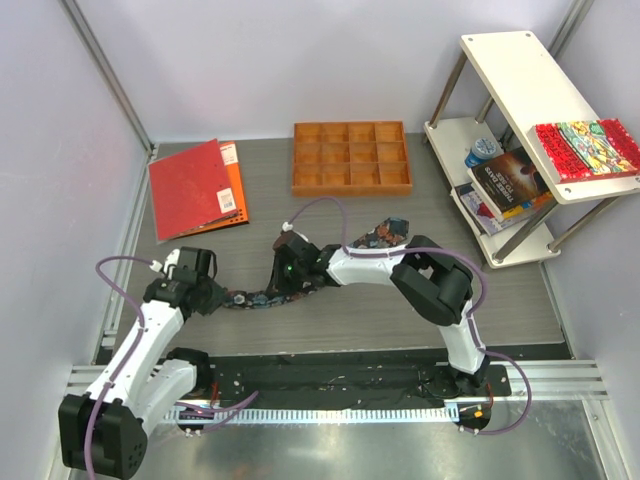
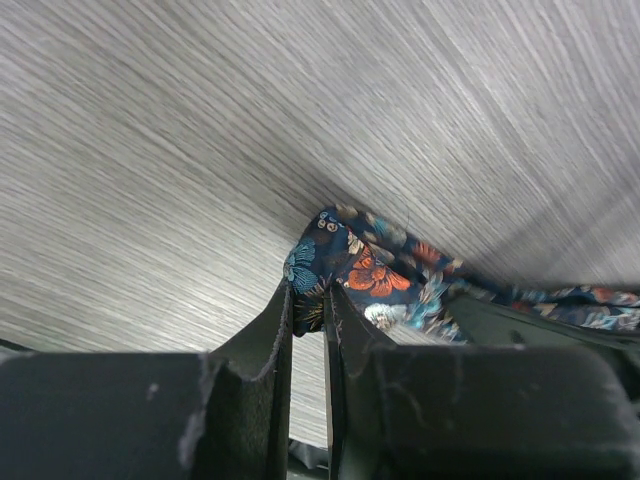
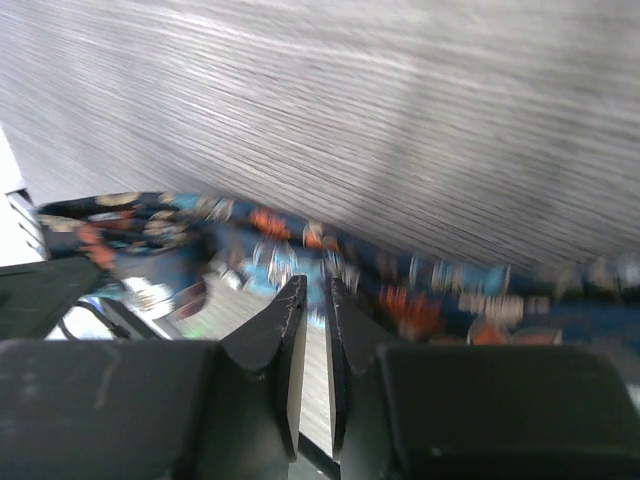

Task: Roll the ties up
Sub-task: Roll the tie at the center of the board.

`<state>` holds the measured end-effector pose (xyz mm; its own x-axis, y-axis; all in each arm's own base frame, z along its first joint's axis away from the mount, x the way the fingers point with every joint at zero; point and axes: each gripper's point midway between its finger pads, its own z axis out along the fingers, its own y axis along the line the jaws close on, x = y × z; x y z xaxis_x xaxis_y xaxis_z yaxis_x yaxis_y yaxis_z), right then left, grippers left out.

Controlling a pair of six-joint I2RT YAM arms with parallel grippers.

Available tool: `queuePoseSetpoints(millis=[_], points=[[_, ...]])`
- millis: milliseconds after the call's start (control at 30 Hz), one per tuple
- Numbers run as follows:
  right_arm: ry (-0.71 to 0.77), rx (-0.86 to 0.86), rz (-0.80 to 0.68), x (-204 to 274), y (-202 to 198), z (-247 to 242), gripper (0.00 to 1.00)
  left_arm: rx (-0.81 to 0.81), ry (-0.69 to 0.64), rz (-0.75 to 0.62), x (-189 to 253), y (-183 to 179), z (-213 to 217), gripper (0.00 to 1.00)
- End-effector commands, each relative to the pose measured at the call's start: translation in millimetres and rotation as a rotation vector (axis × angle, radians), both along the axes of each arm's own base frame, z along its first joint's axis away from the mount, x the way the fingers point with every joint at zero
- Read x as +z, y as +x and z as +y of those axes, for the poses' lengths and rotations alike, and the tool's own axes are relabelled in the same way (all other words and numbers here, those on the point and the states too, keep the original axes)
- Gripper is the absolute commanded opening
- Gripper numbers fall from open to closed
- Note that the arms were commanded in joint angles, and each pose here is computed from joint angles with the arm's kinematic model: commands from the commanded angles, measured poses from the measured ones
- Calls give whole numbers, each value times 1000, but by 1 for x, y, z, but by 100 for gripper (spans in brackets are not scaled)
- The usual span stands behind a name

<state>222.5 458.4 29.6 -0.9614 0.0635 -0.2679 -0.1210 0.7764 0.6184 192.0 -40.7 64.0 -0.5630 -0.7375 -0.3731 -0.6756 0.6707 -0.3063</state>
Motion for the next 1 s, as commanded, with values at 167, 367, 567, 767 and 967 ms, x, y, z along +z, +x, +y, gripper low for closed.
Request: queuePoseSetpoints(millis=[167,367,567,767,967], points=[[222,89,-103,105,-9,46,20,9,72,-18,10,7,11,8],[263,113,-54,94,-13,66,18,7,76,-18,13,8,11,8],[298,129,-12,77,-15,82,15,3,79,-22,17,10,11,8],[299,128,-8,65,-8,92,14,-8,74,-27,24,11,10,7],[311,126,4,58,0,104,13,-27,81,-34,33,13,9,8]])
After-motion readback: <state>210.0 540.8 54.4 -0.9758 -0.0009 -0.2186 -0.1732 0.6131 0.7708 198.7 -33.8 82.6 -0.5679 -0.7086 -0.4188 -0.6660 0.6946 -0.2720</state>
